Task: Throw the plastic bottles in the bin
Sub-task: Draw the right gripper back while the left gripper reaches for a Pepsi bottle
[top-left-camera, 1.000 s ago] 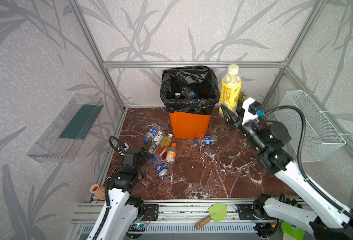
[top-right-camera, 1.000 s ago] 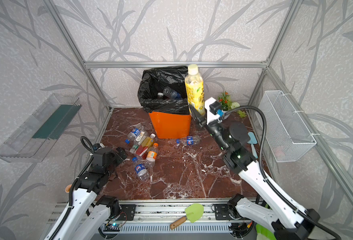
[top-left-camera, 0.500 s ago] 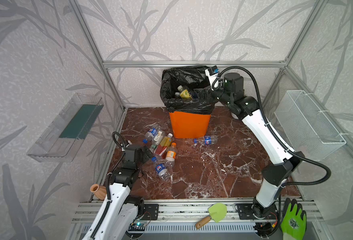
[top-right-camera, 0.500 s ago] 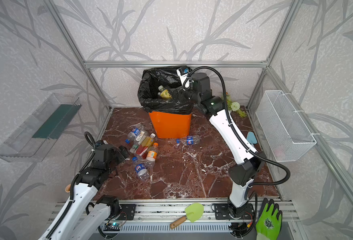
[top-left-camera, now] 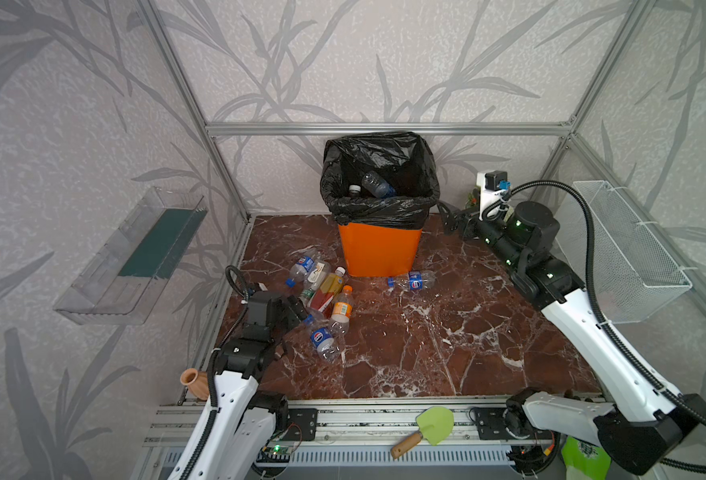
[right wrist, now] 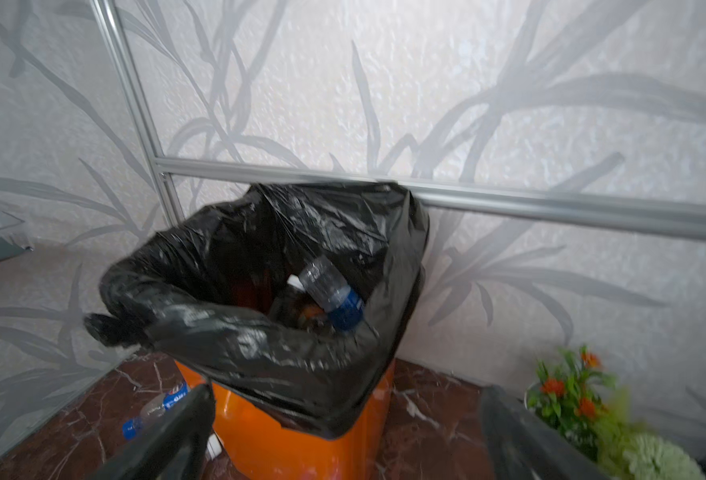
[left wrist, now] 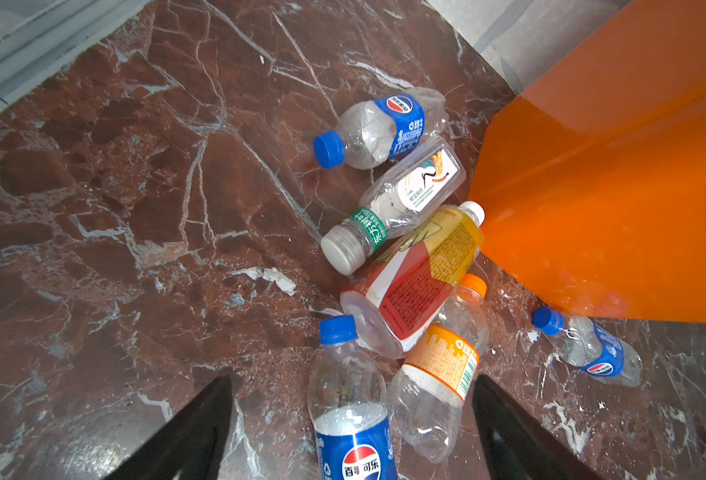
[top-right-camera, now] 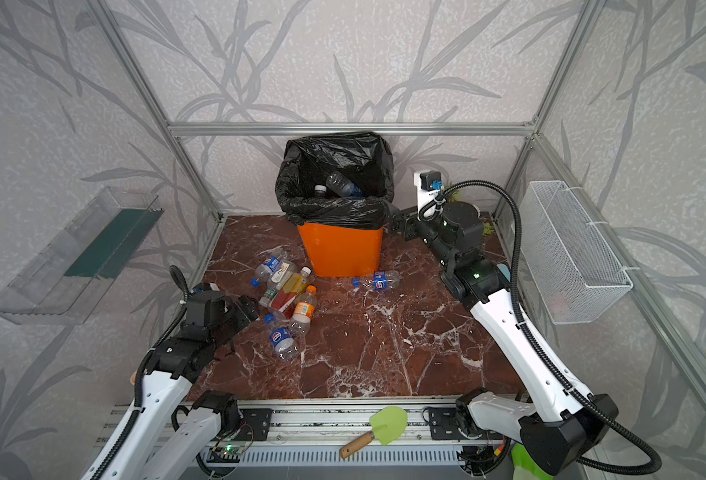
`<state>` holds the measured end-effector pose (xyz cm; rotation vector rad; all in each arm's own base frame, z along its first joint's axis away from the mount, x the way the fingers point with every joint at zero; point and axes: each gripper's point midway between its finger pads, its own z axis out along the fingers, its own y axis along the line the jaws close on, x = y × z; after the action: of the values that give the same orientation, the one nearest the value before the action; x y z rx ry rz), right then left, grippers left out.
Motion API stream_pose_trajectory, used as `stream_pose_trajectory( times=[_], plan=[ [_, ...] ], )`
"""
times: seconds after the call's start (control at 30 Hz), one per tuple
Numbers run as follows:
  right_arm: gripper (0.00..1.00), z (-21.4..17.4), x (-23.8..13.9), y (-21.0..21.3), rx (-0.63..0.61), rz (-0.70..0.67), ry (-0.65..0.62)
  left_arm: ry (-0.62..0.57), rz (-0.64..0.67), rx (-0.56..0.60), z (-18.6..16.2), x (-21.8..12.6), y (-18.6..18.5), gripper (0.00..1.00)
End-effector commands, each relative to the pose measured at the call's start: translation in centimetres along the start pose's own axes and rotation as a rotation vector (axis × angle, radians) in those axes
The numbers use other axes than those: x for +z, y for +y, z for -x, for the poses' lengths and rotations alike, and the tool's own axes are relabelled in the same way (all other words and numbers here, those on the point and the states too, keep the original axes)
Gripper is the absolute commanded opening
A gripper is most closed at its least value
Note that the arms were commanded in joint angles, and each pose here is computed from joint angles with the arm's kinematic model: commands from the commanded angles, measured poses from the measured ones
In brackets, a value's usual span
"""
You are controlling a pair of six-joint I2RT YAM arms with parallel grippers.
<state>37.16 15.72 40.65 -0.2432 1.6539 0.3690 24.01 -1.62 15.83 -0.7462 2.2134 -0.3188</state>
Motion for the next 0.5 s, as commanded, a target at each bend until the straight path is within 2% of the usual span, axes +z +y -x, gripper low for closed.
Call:
stream_pose_trajectory(
  times=[0.0,0.1,0.2,0.33,0.47],
  plan=[
    [0.99,-6.2,-0.8,-2.9,0.144,-0.085,0.082,0.112,0.014,-0.032,-3.5,0.5,0.8,0.89],
    [0.99,-11.6,-2.6,-5.0,0.224,-0.157,0.172,0.151,0.007,-0.014,-5.6,1.0,0.5,0.89],
    [0.99,-15.5,-3.9,-5.9,0.281,-0.197,0.235,0.2,0.001,-0.007,-7.6,1.9,0.1,0.88],
    [0.99,-17.8,-4.7,-6.0,0.348,-0.209,0.242,0.268,0.02,0.005,-9.6,2.8,0.3,0.85],
    [0.99,-18.0,-4.2,-5.6,0.398,-0.183,0.222,0.301,0.023,0.007,-10.6,3.6,0.5,0.83]
  ],
)
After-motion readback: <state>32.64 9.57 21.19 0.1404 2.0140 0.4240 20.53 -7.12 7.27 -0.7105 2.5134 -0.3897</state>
